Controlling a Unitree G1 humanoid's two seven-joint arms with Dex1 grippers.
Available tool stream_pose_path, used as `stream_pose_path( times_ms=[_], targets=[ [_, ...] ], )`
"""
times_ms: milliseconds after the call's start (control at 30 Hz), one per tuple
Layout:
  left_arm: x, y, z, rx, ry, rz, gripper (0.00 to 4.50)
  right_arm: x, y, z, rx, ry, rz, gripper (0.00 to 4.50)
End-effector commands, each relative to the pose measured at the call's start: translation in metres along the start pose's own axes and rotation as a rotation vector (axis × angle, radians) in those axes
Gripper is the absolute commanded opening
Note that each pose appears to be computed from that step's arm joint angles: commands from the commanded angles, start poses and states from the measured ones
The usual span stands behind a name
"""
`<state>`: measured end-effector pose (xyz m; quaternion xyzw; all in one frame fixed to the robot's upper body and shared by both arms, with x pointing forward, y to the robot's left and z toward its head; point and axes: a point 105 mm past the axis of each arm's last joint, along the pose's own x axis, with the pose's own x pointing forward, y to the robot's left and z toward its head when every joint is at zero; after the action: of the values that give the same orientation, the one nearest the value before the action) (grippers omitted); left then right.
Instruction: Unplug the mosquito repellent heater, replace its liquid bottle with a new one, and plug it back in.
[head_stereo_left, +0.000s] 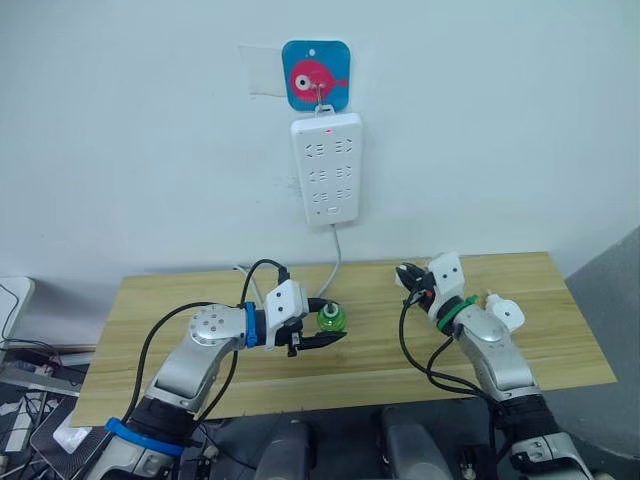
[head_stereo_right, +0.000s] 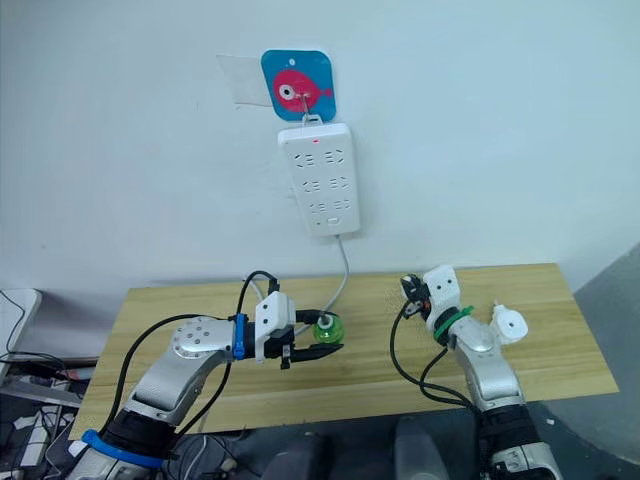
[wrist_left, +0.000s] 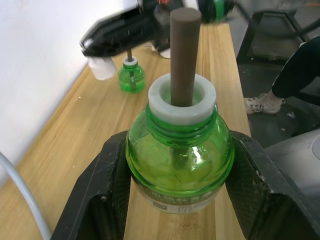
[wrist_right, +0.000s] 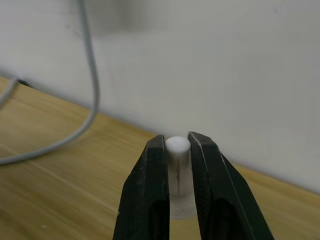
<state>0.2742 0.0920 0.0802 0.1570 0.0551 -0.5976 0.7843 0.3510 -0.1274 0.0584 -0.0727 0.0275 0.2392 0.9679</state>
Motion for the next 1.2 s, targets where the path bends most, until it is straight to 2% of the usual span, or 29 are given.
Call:
stream_pose_path(
  times_ms=[33,300,500,767,900,933,1100,1200],
  targets=[
    [-0.004,0.0,0.013,0.038,-0.029,0.006,2.26,0.004,-0.001,-0.003,-0.007,-0.03,-0.021,0.27],
    [-0.007,-0.003,0.016,0.042,-0.026,0.007,2.26,0.01,-0.005,-0.039,-0.005,0.039,-0.078,0.27],
    [-0.006,-0.003,0.018,0.04,-0.028,0.011,2.26,0.012,-0.004,-0.047,-0.007,0.042,-0.068,0.27],
    [-0.004,-0.002,0.018,0.038,-0.034,0.016,2.26,0.011,-0.006,-0.047,-0.01,0.035,-0.065,2.93],
    [-0.004,-0.001,0.018,0.036,-0.035,0.019,2.26,0.007,-0.003,-0.035,-0.048,-0.009,-0.007,4.25],
    [-0.004,-0.001,0.018,0.035,-0.034,0.021,2.26,0.006,-0.001,-0.029,-0.051,-0.028,0.023,4.45],
    [-0.009,0.002,0.013,0.031,-0.022,0.027,2.26,-0.017,0.031,0.02,0.058,-0.118,0.385,4.45],
    [-0.011,0.004,0.012,0.036,-0.018,0.023,2.26,-0.037,0.047,0.04,0.063,-0.09,0.6,3.86]
  ],
)
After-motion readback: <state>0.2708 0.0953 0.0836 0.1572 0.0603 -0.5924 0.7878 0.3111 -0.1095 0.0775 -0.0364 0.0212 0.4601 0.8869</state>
